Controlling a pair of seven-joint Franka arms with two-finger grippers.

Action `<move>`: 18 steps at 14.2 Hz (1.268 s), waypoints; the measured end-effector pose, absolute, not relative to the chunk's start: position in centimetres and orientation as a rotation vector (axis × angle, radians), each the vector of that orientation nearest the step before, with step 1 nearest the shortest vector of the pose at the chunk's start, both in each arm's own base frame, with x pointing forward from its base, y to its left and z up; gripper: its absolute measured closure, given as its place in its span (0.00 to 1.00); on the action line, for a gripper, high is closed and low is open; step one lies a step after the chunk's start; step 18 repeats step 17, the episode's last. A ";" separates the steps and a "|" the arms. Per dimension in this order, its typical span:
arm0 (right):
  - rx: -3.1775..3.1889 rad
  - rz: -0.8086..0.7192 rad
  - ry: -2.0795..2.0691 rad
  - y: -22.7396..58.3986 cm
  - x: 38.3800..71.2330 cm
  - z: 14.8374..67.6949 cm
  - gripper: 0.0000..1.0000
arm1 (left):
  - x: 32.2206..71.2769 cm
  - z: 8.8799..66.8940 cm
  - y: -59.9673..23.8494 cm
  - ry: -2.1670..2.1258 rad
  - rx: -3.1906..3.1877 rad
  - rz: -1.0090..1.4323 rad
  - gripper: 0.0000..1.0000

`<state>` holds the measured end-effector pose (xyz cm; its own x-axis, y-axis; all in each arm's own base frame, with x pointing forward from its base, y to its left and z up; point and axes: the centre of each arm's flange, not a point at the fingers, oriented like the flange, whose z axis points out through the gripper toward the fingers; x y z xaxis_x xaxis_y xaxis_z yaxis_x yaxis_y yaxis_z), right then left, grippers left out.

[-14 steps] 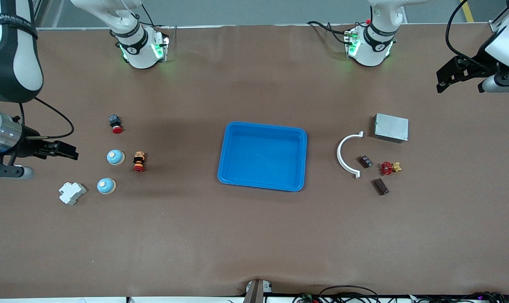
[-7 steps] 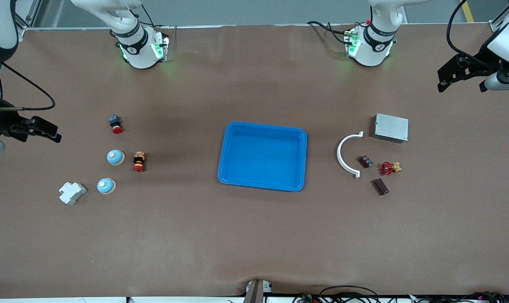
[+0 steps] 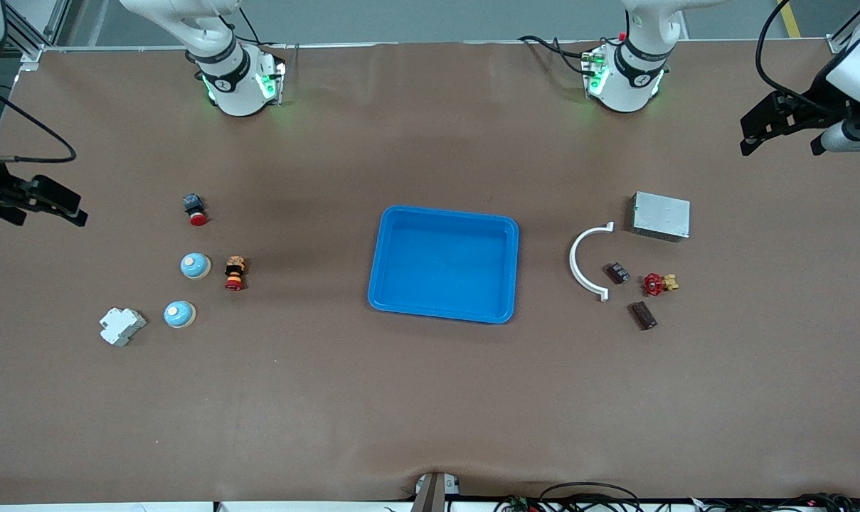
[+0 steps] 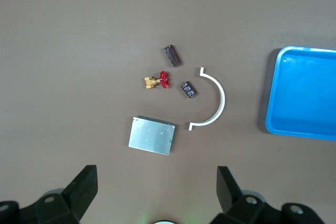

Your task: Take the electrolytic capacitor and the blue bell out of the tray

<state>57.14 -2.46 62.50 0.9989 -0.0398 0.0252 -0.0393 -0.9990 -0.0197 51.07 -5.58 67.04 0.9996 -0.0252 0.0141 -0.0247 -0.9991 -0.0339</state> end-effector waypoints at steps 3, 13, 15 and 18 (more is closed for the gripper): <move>-3.124 -0.015 0.060 -2.5 56.5 64.3 0.00 | 51.2 67.1 -4.2 -0.003 -3.108 -0.022 0.00; -3.122 0.075 0.056 -2.3 55.3 65.5 0.00 | 50.5 67.6 -4.5 0.009 -3.107 0.033 0.00; -3.122 0.076 0.055 -2.3 55.2 65.8 0.00 | 50.3 67.9 -4.8 0.018 -3.106 0.040 0.00; -3.122 0.074 0.055 -2.3 55.2 65.9 0.00 | 50.2 68.0 -4.8 0.018 -3.106 0.044 0.00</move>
